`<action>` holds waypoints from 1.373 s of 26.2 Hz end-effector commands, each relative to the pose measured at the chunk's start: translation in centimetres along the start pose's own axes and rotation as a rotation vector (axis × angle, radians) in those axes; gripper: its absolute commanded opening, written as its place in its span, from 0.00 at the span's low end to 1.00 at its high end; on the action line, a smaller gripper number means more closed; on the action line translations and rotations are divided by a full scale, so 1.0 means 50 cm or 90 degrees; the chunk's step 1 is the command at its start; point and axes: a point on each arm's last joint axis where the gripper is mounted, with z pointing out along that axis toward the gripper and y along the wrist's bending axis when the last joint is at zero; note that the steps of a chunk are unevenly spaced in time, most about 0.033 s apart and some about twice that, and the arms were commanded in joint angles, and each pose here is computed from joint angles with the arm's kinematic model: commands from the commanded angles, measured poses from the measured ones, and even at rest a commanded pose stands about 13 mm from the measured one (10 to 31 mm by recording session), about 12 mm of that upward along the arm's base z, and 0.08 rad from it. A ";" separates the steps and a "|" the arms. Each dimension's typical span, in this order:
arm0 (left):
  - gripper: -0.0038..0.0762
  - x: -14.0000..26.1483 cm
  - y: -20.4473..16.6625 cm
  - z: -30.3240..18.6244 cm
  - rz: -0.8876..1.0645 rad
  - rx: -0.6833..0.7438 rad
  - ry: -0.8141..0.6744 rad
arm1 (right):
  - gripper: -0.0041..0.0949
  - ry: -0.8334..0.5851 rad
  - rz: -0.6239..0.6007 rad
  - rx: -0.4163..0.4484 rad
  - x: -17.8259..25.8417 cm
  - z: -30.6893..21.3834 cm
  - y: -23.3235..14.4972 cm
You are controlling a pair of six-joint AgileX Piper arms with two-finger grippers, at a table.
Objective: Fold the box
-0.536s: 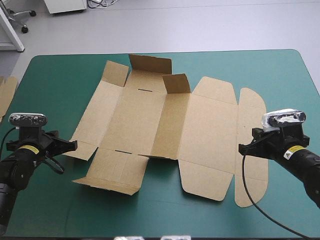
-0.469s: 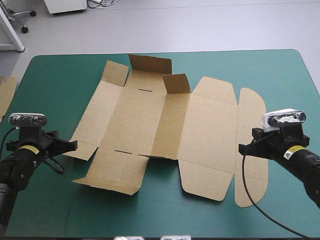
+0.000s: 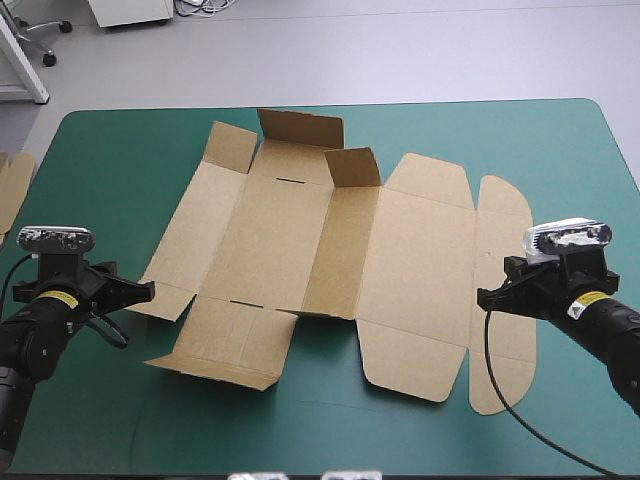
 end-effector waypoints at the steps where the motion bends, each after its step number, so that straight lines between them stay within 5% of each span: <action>1: 0.03 -0.030 0.000 -0.017 -0.004 0.001 -0.058 | 0.01 -0.066 -0.003 0.005 -0.031 -0.018 -0.001; 21: 0.06 -0.197 0.002 0.088 -0.055 0.103 0.047 | 0.01 -0.059 -0.003 0.005 -0.030 -0.017 -0.001; 31: 0.06 -0.175 0.147 0.168 -0.254 0.301 0.064 | 0.01 -0.056 -0.003 0.004 -0.029 -0.017 0.000; 36: 0.06 -0.169 0.213 0.241 -0.252 0.402 0.156 | 0.01 -0.049 -0.003 0.004 -0.027 -0.017 0.000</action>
